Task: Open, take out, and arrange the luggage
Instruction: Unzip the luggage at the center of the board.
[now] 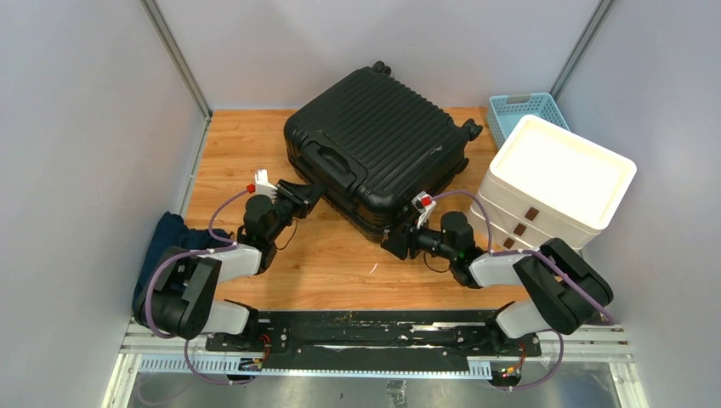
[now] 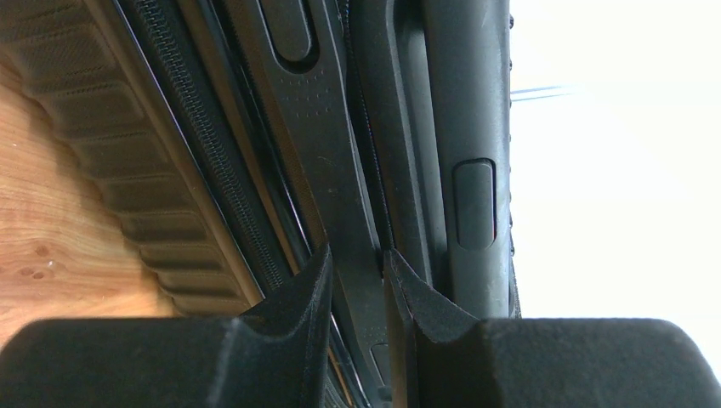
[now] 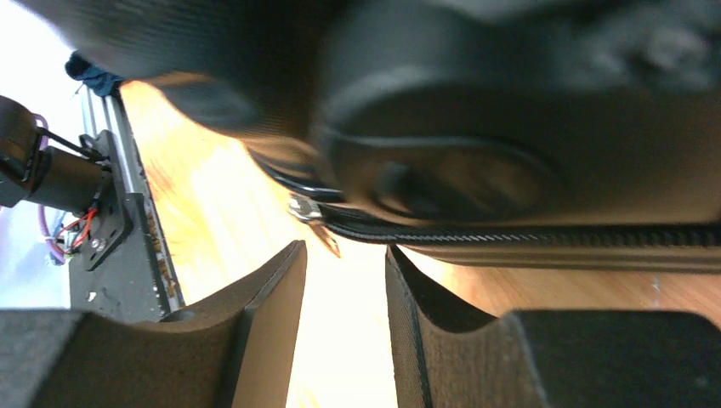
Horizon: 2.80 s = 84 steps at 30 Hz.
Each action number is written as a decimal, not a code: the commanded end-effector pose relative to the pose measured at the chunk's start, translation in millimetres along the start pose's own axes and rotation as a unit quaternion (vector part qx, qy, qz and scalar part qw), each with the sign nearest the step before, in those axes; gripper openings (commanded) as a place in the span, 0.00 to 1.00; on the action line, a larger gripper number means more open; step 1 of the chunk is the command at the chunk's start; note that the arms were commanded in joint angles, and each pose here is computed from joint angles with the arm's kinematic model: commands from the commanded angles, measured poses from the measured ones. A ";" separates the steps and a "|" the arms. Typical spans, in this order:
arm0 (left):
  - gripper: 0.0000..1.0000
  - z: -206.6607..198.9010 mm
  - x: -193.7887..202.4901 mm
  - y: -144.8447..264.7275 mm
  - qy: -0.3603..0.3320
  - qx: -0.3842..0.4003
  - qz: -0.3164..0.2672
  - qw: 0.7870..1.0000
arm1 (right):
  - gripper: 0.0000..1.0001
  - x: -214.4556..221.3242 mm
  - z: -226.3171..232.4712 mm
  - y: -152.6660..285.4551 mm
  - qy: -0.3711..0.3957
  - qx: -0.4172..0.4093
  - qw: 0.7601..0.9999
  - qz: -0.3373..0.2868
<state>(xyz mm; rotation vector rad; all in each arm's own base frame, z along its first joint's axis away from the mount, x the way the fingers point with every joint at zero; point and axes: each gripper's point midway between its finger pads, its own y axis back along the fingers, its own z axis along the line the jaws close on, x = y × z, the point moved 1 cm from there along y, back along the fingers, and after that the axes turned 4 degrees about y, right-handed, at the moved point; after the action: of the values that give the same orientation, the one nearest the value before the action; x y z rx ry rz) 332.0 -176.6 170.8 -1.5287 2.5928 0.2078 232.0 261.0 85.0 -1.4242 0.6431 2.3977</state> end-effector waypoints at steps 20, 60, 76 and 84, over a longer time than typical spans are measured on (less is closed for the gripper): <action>0.00 -106.4 3.7 8.8 -0.039 0.175 0.016 0.984 | 0.00 -53.7 25.7 -1.1 0.064 -0.026 0.993 -0.091; 0.00 -114.2 31.7 0.5 -0.064 0.187 0.086 0.977 | 0.02 -11.8 117.9 -77.0 0.177 -0.112 0.964 0.162; 0.10 -95.5 53.0 11.6 -0.108 0.163 0.150 0.969 | 0.27 -19.1 163.0 18.1 0.356 -0.373 0.819 0.252; 0.61 -53.0 47.8 33.6 -0.214 0.079 0.144 0.963 | 0.35 -86.2 162.0 61.0 0.439 -0.338 0.798 0.236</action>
<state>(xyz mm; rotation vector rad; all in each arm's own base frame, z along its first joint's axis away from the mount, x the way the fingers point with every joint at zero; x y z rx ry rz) 287.0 -221.6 220.4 -0.9900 2.5287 0.1927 115.9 319.5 218.4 -3.0170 0.2424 2.3412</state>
